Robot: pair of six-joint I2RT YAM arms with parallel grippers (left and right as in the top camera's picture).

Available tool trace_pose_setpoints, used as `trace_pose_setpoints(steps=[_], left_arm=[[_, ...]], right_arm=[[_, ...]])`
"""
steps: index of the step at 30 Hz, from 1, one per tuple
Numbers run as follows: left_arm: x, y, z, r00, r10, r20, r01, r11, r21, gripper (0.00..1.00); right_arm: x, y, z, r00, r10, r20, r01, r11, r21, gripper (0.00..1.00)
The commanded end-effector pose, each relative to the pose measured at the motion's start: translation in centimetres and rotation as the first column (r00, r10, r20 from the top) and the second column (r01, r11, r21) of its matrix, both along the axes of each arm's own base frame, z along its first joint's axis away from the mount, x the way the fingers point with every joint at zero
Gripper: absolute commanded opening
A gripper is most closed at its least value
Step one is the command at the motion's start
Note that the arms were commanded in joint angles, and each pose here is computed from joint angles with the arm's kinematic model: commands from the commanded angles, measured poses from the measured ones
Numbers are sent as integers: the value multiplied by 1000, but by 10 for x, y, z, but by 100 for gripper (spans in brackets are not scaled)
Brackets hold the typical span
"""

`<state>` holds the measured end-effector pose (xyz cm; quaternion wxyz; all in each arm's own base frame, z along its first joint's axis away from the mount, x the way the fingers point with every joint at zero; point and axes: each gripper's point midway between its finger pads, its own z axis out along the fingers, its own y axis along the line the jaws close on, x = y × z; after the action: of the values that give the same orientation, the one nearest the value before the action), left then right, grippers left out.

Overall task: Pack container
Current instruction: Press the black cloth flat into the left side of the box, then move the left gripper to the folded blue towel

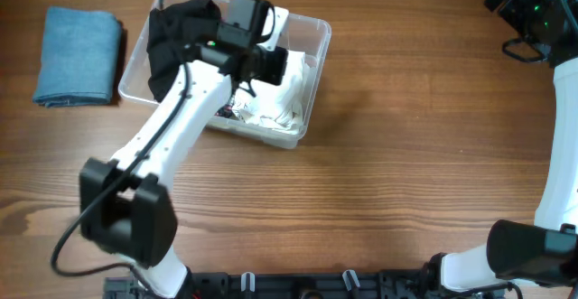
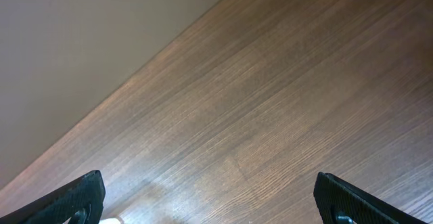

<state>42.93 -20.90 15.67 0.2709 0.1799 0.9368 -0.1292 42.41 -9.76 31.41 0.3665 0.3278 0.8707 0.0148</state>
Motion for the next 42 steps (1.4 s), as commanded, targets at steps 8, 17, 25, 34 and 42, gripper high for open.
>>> trace_pose_setpoints(steps=[8, 17, 25, 34, 42], left_arm=[[48, -54, -51, 993, -46, 110, 54, 996, -66, 11], [78, -77, -63, 972, -46, 231, 74, 991, -113, 11], [126, -67, -64, 911, 57, 408, -3, 991, -132, 10], [145, -64, -46, 860, 97, 501, -5, 983, -182, 10], [163, -41, -38, 810, 174, 559, -82, 979, -187, 8]], right_arm=[[0, -3, -2, 1000, -17, -2, 17, 1000, -1, 100], [0, -3, -2, 1000, -17, -2, 17, 1000, -1, 100], [0, -3, -2, 1000, -17, -2, 17, 1000, -1, 100], [0, -3, -2, 1000, -17, -2, 17, 1000, -1, 100], [0, -3, -2, 1000, -17, -2, 17, 1000, -1, 100]])
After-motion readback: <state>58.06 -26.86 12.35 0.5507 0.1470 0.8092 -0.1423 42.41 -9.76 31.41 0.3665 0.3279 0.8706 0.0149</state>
